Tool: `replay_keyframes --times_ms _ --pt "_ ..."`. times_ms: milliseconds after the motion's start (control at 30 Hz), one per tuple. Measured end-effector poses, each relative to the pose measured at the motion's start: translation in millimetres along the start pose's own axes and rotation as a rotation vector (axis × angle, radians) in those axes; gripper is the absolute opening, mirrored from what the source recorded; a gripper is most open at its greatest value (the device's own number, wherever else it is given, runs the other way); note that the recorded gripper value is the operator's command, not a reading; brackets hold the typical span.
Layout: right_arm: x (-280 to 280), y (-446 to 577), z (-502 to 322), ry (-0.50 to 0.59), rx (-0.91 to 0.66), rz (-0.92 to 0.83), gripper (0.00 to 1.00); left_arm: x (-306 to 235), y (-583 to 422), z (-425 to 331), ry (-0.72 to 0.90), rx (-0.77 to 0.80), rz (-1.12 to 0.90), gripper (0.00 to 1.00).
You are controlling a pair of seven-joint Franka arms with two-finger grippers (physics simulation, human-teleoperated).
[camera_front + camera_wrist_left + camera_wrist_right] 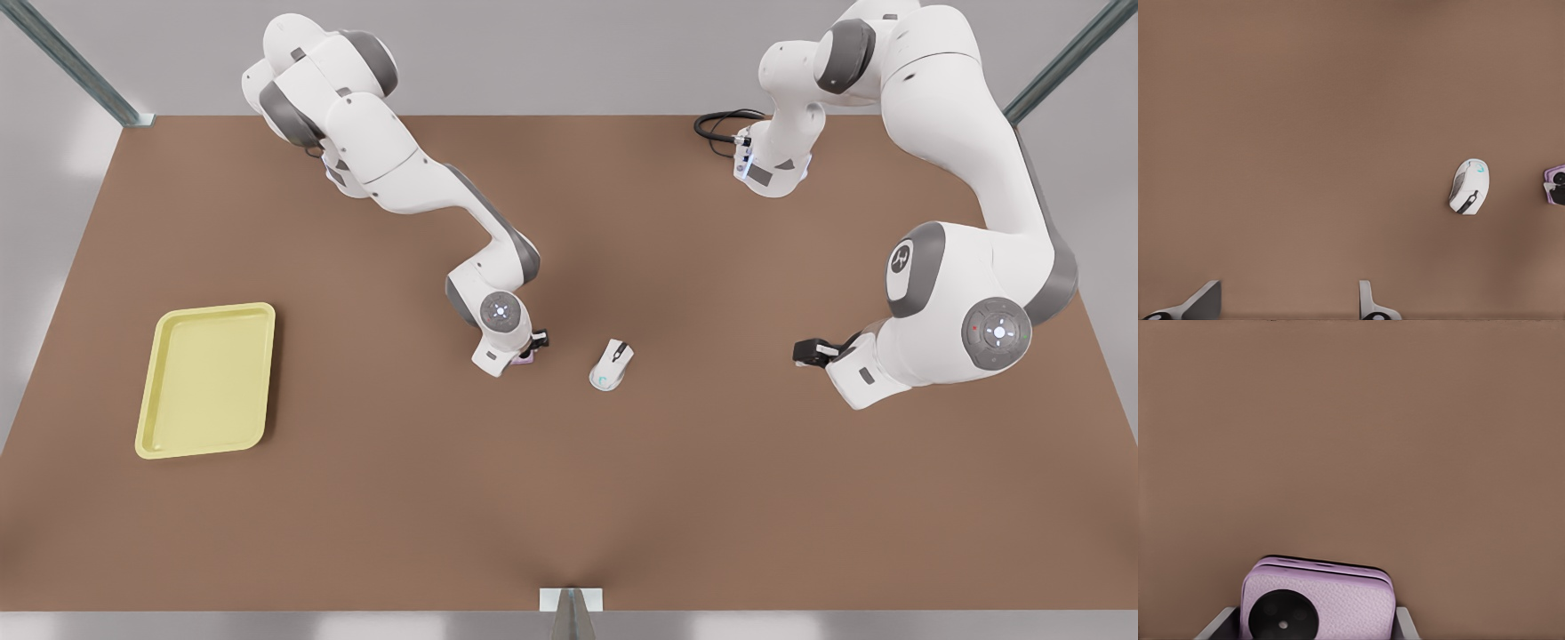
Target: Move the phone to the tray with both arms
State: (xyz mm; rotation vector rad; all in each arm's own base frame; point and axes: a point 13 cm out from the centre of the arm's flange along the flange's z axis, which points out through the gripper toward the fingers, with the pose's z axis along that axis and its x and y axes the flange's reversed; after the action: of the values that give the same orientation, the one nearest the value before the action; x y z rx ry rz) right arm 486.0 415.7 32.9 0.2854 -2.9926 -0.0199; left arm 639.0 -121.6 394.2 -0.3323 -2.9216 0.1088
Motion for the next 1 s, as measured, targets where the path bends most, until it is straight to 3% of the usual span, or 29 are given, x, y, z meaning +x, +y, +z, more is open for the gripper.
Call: replay_keyframes --times_ms 267,433,667,767,967,1000 --pt "-2.8 1.1 -3.1 -0.01 -0.006 -0.001 0.83 0.6 0.1 -0.1 0.002 0.0 0.002 1.0" --pt "-30.0 -20.2 -54.1 -0.072 -0.029 0.036 0.82 0.6 0.2 -0.9 0.0 -0.001 0.003 1.0" --pt "-79.4 -325.8 -107.1 -0.059 -0.053 0.36 0.82 22.7 15.2 -6.1 0.015 -0.061 -0.009 1.0" --pt "-46.8 -463.1 -98.3 -0.023 -0.071 0.445 0.82 77.4 21.5 -2.0 0.028 -0.095 -0.012 1.0" --pt "49.4 -623.3 -80.5 0.036 -0.047 0.43 0.82 81.6 27.5 -7.2 -0.019 -0.126 -0.009 1.0" --pt "58.4 -639.9 -77.3 0.041 -0.036 0.407 1.0 80.2 28.0 -7.7 -0.023 -0.128 -0.009 1.0"
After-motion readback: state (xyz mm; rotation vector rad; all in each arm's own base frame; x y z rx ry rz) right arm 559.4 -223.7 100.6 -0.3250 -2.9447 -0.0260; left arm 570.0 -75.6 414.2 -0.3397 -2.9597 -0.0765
